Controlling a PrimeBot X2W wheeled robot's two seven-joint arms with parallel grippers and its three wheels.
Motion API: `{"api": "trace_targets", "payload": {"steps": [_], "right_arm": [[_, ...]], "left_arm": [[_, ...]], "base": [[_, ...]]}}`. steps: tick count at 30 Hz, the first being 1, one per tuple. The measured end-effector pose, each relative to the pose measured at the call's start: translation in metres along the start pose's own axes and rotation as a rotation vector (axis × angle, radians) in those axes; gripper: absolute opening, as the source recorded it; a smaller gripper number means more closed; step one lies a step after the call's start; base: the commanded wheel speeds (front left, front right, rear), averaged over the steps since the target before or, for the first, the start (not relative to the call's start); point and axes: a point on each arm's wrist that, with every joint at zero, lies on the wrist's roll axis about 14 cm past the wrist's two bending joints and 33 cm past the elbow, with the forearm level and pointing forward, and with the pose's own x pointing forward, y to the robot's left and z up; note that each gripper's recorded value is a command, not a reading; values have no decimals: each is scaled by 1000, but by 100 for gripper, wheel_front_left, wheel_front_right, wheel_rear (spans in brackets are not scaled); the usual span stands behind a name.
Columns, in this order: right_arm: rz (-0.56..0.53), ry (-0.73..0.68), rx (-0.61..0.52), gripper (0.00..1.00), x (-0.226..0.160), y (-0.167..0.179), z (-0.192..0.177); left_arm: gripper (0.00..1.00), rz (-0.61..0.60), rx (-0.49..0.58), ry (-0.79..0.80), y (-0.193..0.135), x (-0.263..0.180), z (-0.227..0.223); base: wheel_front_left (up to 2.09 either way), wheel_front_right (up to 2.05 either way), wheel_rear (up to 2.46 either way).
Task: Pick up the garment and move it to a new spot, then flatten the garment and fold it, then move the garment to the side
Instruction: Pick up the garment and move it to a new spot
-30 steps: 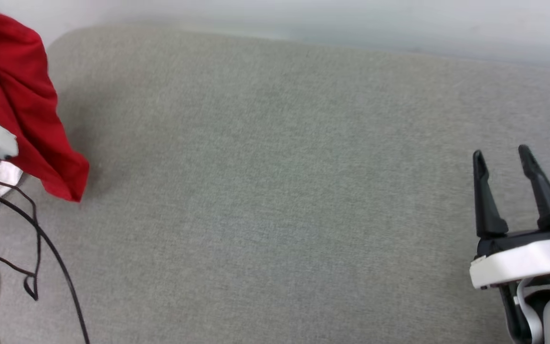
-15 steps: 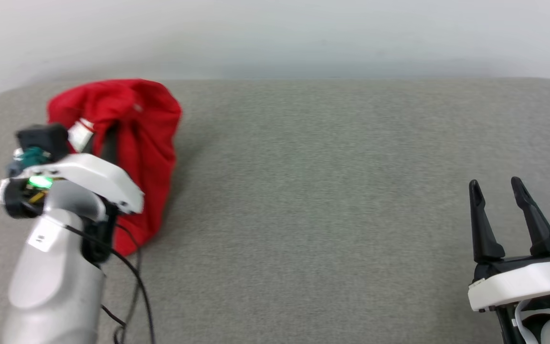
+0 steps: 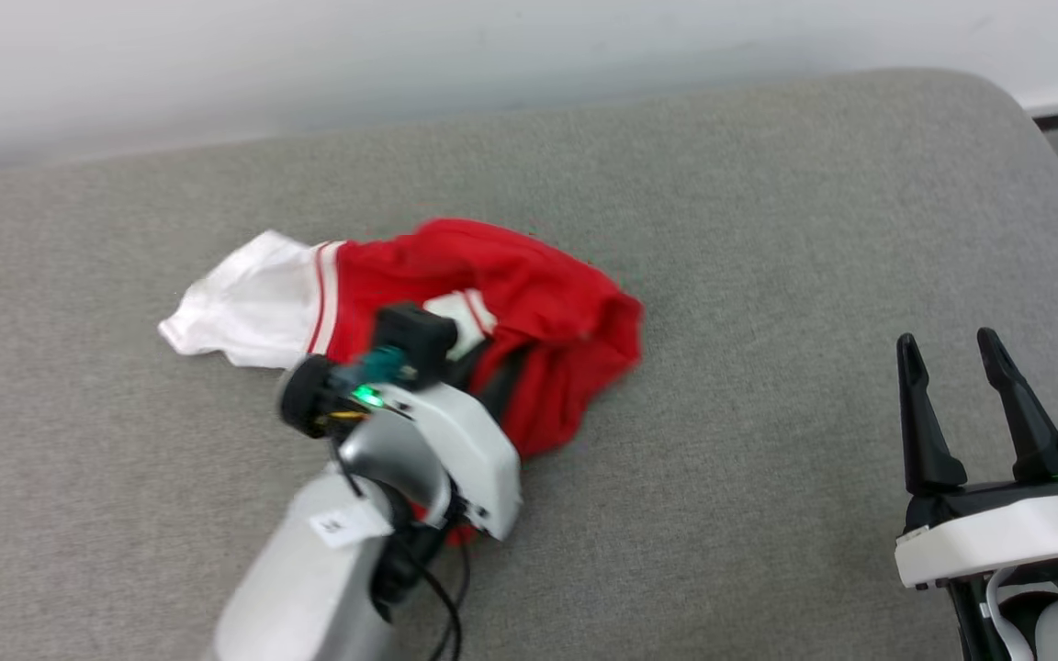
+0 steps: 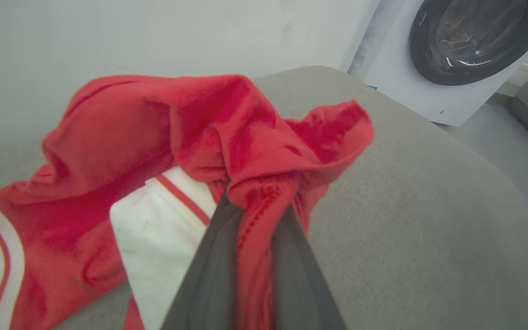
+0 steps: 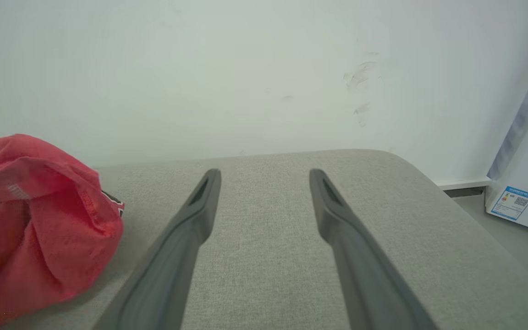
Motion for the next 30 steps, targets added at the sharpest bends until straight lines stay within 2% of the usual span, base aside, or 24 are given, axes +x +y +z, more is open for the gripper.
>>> {"api": "trace_targets", "payload": {"steps": [5,11,15,18,19,20,21,25,30], "right_arm": [[-22,21,-8,100,6,-7,-10],[-26,47,2,100,13,-8,-24],[-15,56,6,100,16,-4,-29],[-4,49,6,100,19,-1,-27],[-1,46,4,100,19,0,-25],[2,42,0,100,19,1,-24],[5,38,-2,100,18,2,-22],[23,27,-5,100,15,8,-15],[51,2,0,100,8,17,-1]], "left_arm": [[0,-212,6,132,-67,11,-44],[0,-428,-5,283,-131,-5,-96],[0,-499,-2,358,-148,-21,-120],[0,-520,1,354,-153,-25,-122],[10,-523,4,351,-153,-26,-122],[87,-519,6,333,-153,-27,-119],[100,-514,6,311,-152,-26,-114],[100,-481,27,194,-149,-23,-88],[100,-384,49,42,-136,-24,-53]], "base": [[0,0,0],[0,0,0],[0,0,0],[0,0,0],[0,0,0],[0,0,0],[0,0,0],[0,0,0],[0,0,0]]}}
